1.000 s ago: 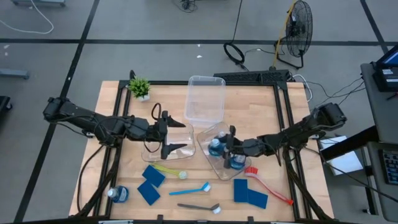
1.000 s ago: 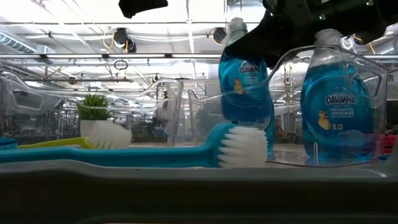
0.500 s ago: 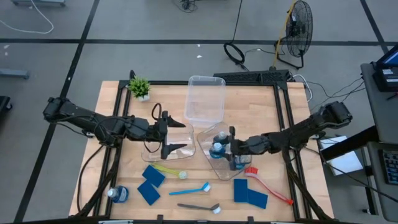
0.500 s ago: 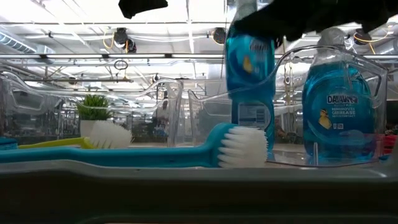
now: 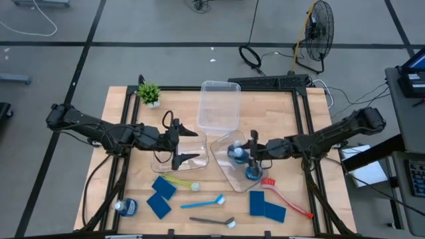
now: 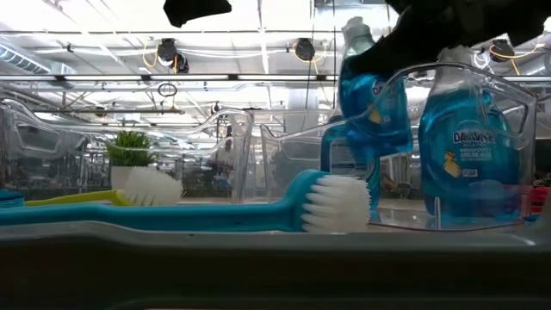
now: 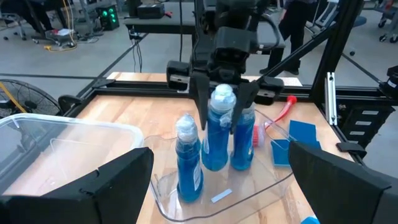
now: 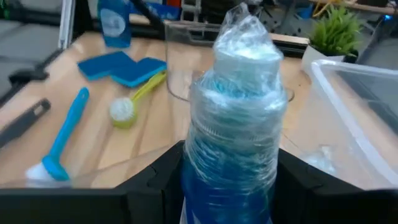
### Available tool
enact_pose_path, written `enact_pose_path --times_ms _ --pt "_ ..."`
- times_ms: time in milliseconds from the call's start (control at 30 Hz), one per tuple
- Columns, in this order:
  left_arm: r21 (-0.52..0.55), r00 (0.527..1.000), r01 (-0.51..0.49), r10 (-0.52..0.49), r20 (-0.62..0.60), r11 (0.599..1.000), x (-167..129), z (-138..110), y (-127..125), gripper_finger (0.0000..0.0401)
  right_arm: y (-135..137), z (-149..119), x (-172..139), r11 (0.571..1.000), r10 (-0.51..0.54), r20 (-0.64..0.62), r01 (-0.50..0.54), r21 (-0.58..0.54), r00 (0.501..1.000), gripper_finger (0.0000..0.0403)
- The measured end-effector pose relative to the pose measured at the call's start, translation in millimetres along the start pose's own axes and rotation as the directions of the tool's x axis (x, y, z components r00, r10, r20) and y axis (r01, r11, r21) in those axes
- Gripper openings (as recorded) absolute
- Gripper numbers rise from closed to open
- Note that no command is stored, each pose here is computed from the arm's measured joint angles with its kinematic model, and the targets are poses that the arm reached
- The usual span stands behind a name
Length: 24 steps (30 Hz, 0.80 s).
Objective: Pick & Place Kitchen Sink Supplies
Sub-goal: Put the blue soap dispenser into the right transparent bin
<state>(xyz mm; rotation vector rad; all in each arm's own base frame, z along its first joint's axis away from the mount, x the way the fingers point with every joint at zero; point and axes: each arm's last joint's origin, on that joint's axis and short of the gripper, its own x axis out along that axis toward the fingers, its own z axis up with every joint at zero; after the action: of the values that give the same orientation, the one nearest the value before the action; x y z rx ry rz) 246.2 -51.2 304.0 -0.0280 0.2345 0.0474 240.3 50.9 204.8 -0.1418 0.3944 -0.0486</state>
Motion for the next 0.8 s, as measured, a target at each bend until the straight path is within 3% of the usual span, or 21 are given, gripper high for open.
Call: enact_pose_path --times_ms 100,333,633,800 --pt "-0.002 1.000 0.000 0.000 0.000 1.000 0.0 0.0 0.0 0.0376 -4.5 -9.5 2.2 0.998 0.039 0.018 -0.040 0.049 0.999 0.0158" --pt "-0.002 1.000 0.000 0.000 -0.001 1.000 0.0 -0.1 0.0 0.0376 -5.0 -19.1 -2.2 0.983 0.138 0.199 -0.159 0.091 0.970 0.0158" --pt "-0.005 1.000 0.000 0.000 -0.002 1.000 0.0 -0.2 0.0 0.0376 0.8 9.4 -6.9 0.954 0.279 0.364 -0.300 0.003 0.889 0.0158" --pt "-0.018 1.000 0.000 0.000 -0.002 1.000 0.0 -0.2 0.0 0.0376 2.5 22.6 -4.3 0.944 0.324 0.334 -0.326 -0.053 0.885 0.0158"
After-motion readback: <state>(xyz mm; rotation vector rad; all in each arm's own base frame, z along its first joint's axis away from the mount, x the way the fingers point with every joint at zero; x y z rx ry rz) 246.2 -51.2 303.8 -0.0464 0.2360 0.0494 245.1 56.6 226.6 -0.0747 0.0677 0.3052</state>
